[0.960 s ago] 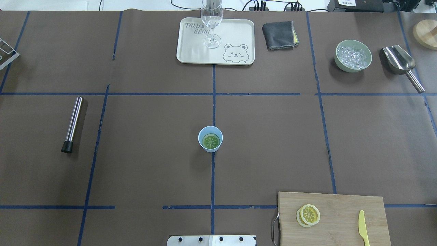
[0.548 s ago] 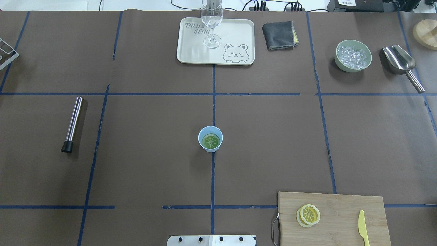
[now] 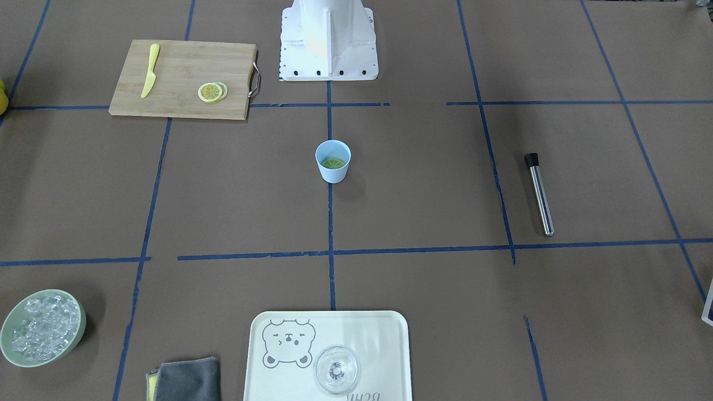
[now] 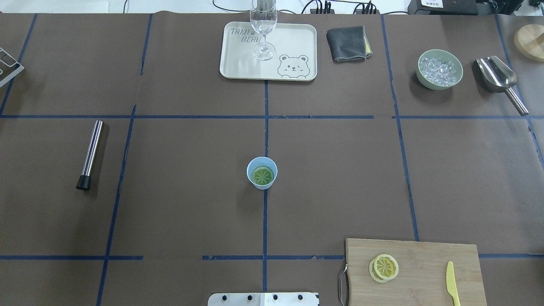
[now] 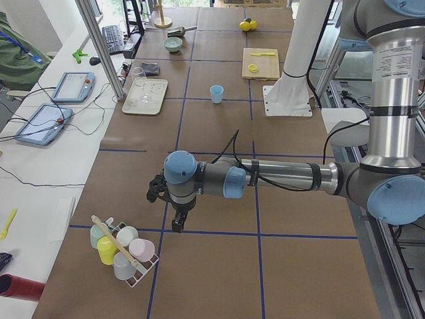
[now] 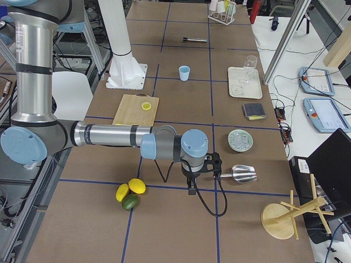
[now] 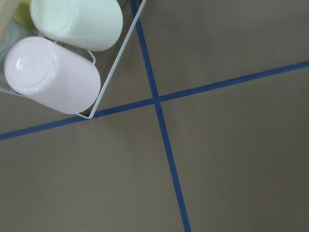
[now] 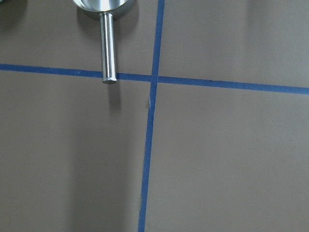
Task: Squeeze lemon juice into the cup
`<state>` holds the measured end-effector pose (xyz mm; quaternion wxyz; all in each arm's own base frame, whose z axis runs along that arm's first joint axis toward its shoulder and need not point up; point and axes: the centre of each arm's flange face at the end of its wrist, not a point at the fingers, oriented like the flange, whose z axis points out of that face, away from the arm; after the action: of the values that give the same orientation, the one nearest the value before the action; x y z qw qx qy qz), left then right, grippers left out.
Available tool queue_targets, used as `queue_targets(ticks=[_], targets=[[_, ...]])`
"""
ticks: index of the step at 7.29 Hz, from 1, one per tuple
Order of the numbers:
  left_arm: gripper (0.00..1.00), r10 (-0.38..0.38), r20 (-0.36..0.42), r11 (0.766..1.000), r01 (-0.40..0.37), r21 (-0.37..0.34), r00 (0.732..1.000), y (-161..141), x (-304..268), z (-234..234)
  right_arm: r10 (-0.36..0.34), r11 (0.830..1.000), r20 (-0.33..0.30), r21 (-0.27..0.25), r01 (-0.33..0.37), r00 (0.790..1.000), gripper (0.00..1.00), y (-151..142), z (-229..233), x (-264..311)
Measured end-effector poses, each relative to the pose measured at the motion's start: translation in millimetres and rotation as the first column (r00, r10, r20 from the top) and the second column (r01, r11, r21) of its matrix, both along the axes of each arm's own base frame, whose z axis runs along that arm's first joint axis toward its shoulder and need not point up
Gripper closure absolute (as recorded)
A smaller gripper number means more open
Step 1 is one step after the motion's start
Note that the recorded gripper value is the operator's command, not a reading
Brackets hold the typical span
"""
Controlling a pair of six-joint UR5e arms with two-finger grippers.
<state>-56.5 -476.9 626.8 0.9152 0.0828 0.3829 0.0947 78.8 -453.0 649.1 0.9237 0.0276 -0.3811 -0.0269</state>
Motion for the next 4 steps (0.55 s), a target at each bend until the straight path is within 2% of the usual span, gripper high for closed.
queue_targets(ticks=[4], targets=[[0.0, 0.0, -0.001, 1.0, 0.0, 0.001, 1.0, 0.0, 0.1, -0.7, -0.002, 1.0, -0.007, -0.002, 0.002, 1.0, 0.0, 2.7, 3.2, 0.4]])
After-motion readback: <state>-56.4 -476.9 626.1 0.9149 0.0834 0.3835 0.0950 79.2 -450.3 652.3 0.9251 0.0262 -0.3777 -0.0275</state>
